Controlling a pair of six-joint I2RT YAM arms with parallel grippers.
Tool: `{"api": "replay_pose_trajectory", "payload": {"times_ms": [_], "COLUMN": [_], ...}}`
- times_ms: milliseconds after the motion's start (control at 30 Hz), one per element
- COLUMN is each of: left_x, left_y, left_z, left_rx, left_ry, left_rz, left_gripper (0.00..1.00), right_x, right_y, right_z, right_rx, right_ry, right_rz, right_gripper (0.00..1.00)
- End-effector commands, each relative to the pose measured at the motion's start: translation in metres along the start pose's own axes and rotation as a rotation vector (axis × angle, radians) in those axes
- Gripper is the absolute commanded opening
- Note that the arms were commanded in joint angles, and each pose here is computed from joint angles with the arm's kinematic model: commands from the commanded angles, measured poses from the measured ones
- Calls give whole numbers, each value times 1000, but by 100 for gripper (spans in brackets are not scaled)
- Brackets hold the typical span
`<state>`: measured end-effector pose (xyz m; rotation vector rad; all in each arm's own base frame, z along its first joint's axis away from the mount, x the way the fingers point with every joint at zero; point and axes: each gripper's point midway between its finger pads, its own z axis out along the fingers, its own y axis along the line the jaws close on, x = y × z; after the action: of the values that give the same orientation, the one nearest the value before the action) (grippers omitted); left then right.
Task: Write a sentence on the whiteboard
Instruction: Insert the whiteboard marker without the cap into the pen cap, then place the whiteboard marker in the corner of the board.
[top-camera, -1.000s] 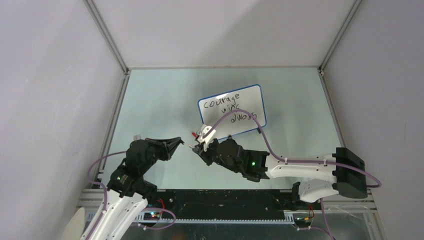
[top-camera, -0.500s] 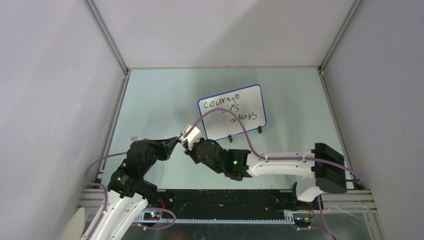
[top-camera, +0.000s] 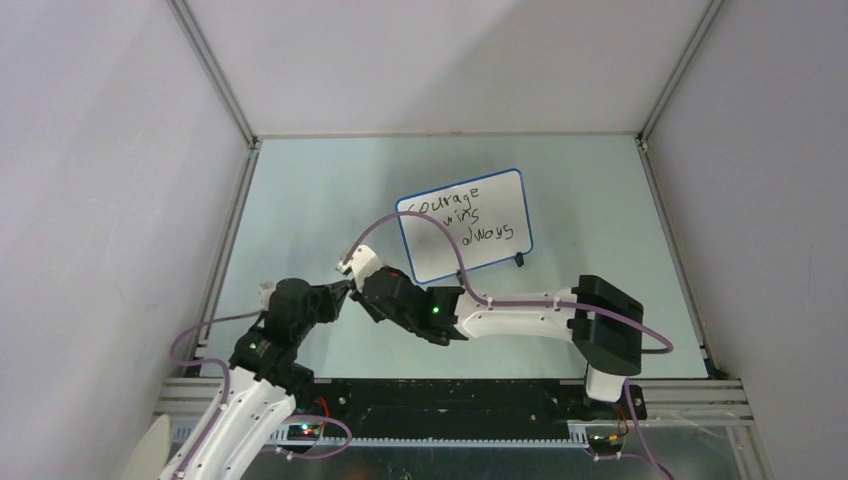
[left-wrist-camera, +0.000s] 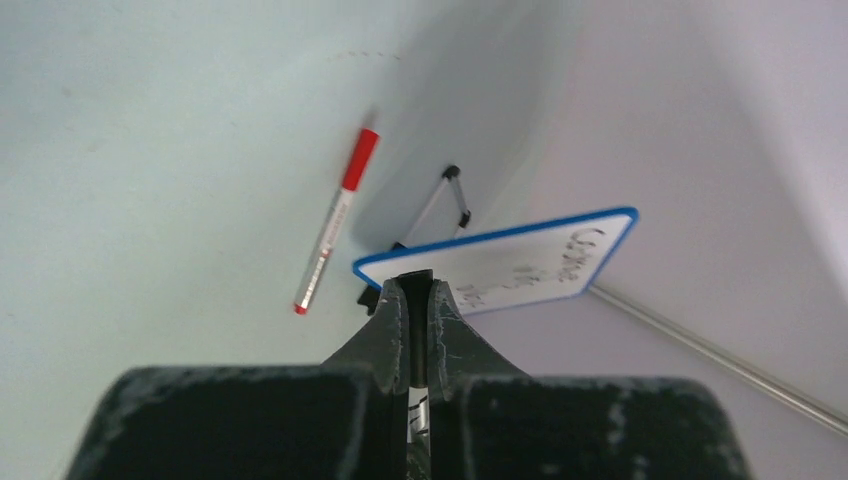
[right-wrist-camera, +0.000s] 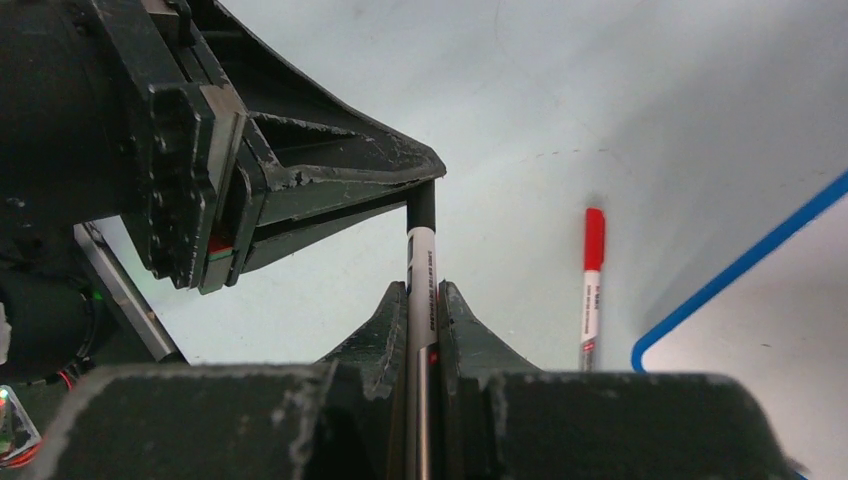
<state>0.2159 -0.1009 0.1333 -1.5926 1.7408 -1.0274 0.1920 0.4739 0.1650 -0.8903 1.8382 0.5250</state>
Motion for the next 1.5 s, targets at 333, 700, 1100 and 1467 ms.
{"api": "replay_pose_trajectory", "payload": {"times_ms": [333, 700, 1100, 1467], "left_x": [-6, -87, -90, -102], "left_y": [14, 34, 37, -26], "left_z": [2, 16, 50, 29], "left_rx": [-19, -415, -542, -247], "left_ry": [-31, -343, -217, -373], "left_rz": [79, 509, 815, 1002], "left_gripper": [0, 0, 29, 99], "right_x": [14, 0, 56, 94], "right_y": [-11, -63, -158, -318], "right_z": [30, -43, -140, -229], "right_rx": [-23, 26, 203, 720], "right_ry": [41, -7, 41, -160], "right_rz": [152, 204, 258, 535], "right_gripper": [67, 92, 89, 87]}}
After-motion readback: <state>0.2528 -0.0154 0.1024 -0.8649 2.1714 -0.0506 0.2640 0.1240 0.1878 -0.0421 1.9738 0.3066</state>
